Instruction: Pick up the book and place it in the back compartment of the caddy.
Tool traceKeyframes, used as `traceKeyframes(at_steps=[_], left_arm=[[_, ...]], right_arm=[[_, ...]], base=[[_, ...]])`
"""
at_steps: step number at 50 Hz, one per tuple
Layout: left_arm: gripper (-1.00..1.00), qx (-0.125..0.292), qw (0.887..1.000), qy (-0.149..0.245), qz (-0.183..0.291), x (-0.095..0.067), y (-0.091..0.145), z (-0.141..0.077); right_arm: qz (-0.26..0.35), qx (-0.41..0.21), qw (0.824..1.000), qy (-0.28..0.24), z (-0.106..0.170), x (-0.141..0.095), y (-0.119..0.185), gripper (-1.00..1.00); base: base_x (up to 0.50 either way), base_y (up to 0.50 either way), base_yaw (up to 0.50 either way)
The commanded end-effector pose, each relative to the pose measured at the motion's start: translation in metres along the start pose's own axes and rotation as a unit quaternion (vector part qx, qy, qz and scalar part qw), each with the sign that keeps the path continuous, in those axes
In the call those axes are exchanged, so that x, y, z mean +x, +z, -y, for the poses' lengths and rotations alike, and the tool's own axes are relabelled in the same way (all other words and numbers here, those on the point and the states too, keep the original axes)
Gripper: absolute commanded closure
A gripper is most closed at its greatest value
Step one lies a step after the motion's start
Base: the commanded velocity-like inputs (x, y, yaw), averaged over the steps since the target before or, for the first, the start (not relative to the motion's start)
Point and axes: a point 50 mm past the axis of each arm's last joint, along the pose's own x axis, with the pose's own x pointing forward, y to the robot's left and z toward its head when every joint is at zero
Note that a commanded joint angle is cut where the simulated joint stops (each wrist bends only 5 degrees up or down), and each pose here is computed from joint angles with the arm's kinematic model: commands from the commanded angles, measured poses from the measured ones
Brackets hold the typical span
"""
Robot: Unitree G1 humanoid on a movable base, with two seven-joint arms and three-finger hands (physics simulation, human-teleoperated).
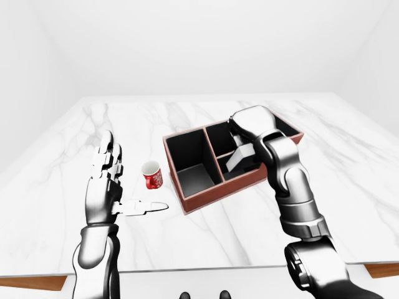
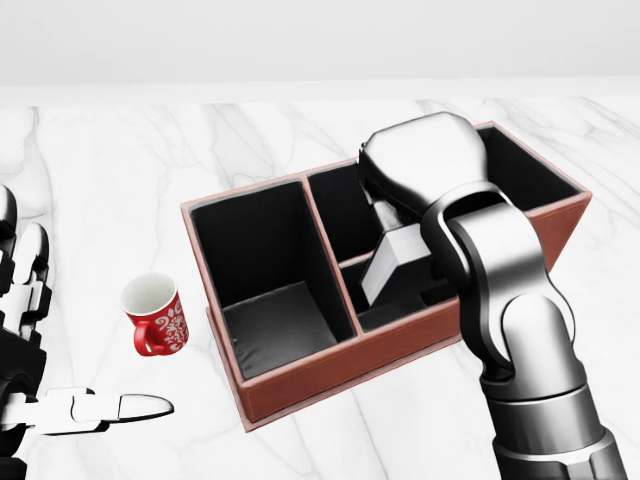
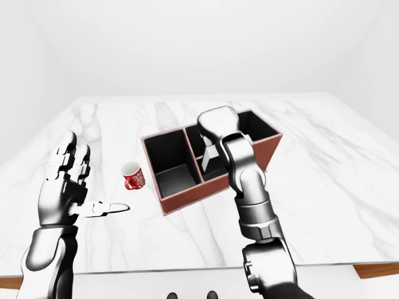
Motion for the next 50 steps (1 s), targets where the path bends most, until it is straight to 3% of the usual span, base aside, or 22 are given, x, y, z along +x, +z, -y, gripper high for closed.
traceKeyframes(at_steps=[1, 50], left_arm=[[-1.00, 0.000, 1.000, 0.000, -0.002, 0.000, -0.001, 0.000], [-1.00, -0.001, 1.000, -0.001, -0.002, 0.000, -0.001, 0.000]], right_arm=[[-0.009, -0.012, 1.000, -0.017, 0.001, 0.007, -0.003, 1.00], [-0.011, -0.021, 1.000, 0.002, -0.026, 0.025, -0.005, 1.00]], base=[[0.00, 0.00, 0.00], [0.00, 0.00, 0.00]])
